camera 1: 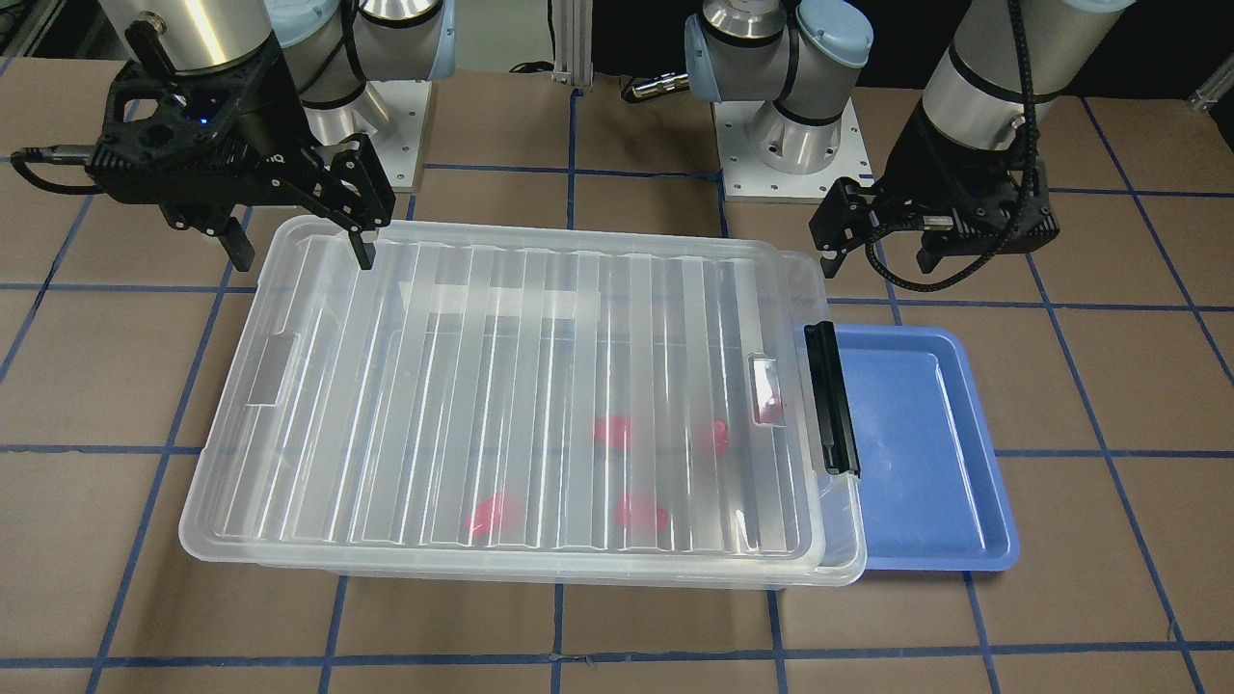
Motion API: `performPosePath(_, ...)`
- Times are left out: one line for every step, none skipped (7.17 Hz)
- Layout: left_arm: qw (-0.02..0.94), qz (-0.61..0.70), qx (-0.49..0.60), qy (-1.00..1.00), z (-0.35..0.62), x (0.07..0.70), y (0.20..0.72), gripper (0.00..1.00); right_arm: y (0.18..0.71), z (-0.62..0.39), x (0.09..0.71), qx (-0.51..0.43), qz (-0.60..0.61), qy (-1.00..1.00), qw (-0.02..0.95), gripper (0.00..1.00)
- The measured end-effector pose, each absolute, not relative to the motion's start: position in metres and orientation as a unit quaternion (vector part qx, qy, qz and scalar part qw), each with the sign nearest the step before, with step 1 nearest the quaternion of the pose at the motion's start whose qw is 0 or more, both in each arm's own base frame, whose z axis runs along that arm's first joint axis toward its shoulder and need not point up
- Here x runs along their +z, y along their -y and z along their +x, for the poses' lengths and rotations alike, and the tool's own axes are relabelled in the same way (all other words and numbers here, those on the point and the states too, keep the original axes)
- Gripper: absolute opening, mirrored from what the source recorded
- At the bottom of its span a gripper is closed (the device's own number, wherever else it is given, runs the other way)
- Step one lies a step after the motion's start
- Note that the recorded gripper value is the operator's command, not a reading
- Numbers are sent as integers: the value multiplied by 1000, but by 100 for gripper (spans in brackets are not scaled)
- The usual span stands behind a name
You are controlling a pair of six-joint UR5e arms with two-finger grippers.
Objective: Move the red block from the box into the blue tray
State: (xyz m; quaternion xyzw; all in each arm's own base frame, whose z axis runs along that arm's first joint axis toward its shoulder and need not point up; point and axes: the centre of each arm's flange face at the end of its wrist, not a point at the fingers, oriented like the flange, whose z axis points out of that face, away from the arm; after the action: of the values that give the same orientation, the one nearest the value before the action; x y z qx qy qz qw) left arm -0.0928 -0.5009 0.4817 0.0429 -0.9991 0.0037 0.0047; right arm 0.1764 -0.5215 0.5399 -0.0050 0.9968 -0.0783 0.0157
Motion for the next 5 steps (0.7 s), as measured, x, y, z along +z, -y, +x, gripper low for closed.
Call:
performPosePath(5, 42, 3, 999, -93, 480, 500, 100, 522, 176, 540, -78, -5, -997, 16, 100)
performPosePath(5, 42, 2, 999, -93, 479, 500, 100, 522, 176, 540, -78, -5, -997, 15, 100)
performPosePath(5, 42, 2, 999, -93, 479, 500, 100, 522, 176, 539, -78, -5, -997, 15, 100)
performPosePath(5, 42, 3, 999, -93, 479, 500, 100, 522, 176, 539, -78, -6, -997, 16, 100)
performPosePath(6, 42, 3, 999, -93, 479, 500, 100, 522, 176, 539, -78, -5, -997, 15, 100)
